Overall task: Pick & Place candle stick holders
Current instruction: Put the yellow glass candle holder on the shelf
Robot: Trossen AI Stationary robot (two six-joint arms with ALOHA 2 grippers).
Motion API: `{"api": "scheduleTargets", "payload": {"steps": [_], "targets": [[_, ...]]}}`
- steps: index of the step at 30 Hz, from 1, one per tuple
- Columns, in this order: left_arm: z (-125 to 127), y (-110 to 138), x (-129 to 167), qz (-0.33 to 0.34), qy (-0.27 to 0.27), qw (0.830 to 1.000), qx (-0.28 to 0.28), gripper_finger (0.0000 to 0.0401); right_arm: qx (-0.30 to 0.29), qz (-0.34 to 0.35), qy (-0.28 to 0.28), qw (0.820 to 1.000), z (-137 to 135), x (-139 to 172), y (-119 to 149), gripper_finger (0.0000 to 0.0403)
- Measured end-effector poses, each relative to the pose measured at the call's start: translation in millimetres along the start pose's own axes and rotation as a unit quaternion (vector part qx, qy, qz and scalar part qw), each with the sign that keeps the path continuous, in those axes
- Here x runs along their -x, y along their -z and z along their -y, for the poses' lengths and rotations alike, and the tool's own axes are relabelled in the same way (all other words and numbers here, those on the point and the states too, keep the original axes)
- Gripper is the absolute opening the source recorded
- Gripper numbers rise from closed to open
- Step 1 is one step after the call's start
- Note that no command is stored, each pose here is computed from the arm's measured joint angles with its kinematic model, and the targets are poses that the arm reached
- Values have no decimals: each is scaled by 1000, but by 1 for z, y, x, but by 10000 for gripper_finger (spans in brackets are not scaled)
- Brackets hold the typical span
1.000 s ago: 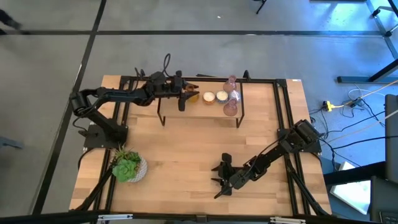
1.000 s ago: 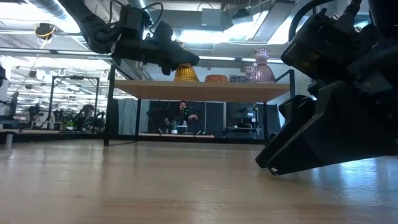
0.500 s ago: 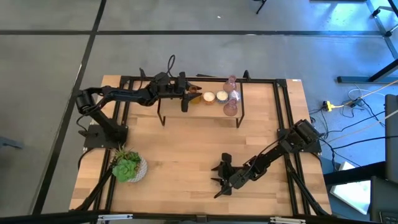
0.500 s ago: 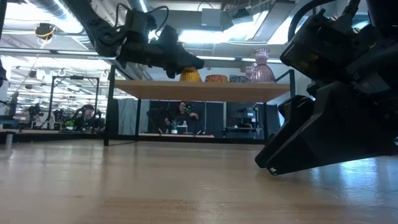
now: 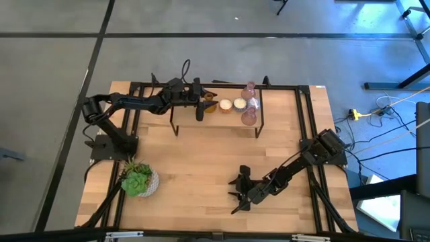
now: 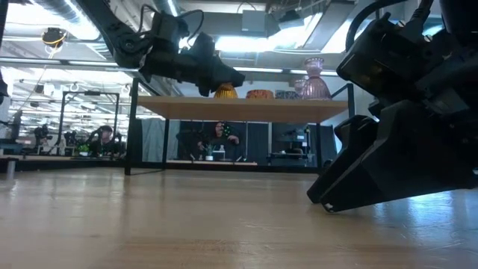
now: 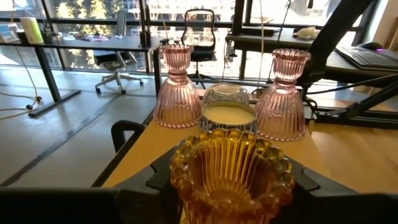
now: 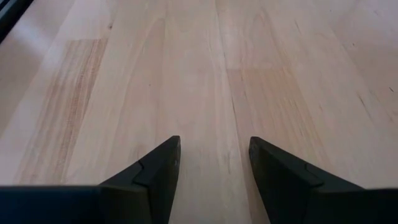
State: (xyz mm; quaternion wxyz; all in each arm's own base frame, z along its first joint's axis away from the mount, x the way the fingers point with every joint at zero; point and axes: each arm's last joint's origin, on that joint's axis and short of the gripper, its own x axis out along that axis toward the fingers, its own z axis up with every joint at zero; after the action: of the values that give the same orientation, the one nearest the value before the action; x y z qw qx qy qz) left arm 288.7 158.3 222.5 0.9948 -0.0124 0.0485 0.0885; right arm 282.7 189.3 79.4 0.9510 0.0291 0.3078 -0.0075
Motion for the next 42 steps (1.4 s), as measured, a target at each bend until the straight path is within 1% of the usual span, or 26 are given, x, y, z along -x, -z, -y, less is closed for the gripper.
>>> {"api": "scheduleTargets", "payload": {"steps": [27, 37, 42], "targets": [[3, -4, -1, 18, 3, 1000, -3, 169, 0, 0, 0, 1000, 0, 0, 0, 197], [5, -16, -6, 34, 13, 999, -9, 169, -1, 1, 0, 1000, 0, 0, 0, 197], [4, -16, -9, 30, 13, 999, -8, 169, -1, 1, -1, 1000, 0, 0, 0, 197]]}}
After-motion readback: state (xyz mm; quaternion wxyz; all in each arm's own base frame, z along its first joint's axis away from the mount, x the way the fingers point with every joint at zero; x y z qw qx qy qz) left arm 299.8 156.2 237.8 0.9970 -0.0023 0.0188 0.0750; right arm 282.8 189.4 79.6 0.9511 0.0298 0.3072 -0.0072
